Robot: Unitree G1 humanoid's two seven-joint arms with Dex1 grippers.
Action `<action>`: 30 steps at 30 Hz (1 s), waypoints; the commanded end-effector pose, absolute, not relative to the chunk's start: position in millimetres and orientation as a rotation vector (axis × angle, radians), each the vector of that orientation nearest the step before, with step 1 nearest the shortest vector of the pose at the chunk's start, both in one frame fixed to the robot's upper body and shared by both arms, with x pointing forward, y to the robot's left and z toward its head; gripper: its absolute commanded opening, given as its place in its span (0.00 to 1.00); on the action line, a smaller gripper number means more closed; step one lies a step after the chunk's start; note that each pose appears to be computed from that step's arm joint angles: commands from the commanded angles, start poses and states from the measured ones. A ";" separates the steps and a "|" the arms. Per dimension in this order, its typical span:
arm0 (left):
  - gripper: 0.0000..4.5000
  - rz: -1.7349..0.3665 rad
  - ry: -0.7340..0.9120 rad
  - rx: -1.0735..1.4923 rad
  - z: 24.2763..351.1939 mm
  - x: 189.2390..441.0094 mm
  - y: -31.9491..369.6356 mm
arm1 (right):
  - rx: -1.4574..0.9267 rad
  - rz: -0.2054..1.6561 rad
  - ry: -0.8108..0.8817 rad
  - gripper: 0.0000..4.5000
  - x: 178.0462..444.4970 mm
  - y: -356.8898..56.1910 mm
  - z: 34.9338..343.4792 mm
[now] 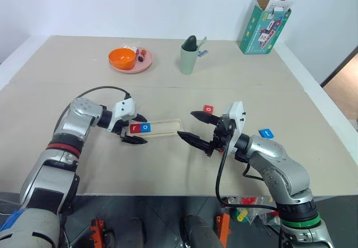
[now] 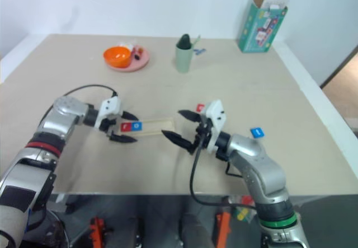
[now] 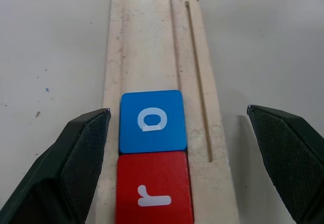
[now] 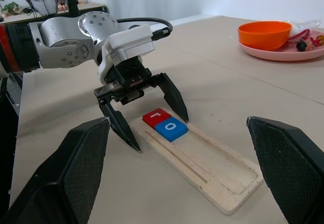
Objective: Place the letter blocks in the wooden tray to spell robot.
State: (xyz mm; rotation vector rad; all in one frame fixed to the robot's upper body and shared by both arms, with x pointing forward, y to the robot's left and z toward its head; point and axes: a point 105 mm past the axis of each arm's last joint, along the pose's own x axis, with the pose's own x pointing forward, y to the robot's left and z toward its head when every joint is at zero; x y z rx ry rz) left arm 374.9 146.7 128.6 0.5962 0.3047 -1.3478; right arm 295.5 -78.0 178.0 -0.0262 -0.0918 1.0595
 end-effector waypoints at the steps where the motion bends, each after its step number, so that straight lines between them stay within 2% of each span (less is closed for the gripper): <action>1: 1.00 -1.303 0.318 0.585 129.8 379.9 154.2 | -0.049 1.076 -0.145 1.00 289.7 -76.1 188.6; 14: 1.00 -1.307 0.377 0.510 115.5 376.7 158.7 | -0.064 1.078 -0.134 1.00 286.6 -78.0 184.8; 15: 0.91 -1.309 0.378 0.512 115.3 376.7 158.6 | -0.064 1.077 -0.133 1.00 286.4 -78.1 184.8; 16: 0.87 -1.310 0.378 0.516 115.4 376.7 158.5 | -0.065 1.077 -0.133 1.00 286.2 -78.2 184.8; 18: 0.73 -1.313 0.377 0.529 115.5 376.8 158.2 | -0.066 1.076 -0.132 1.00 286.0 -78.4 184.7; 24: 0.71 -1.327 0.357 0.603 121.3 379.2 153.0 | -0.065 1.072 -0.131 1.00 286.2 -78.2 184.9; 30: 0.71 -1.421 0.315 0.675 127.5 372.3 128.0 | -0.065 1.067 -0.134 1.00 287.6 -77.8 184.9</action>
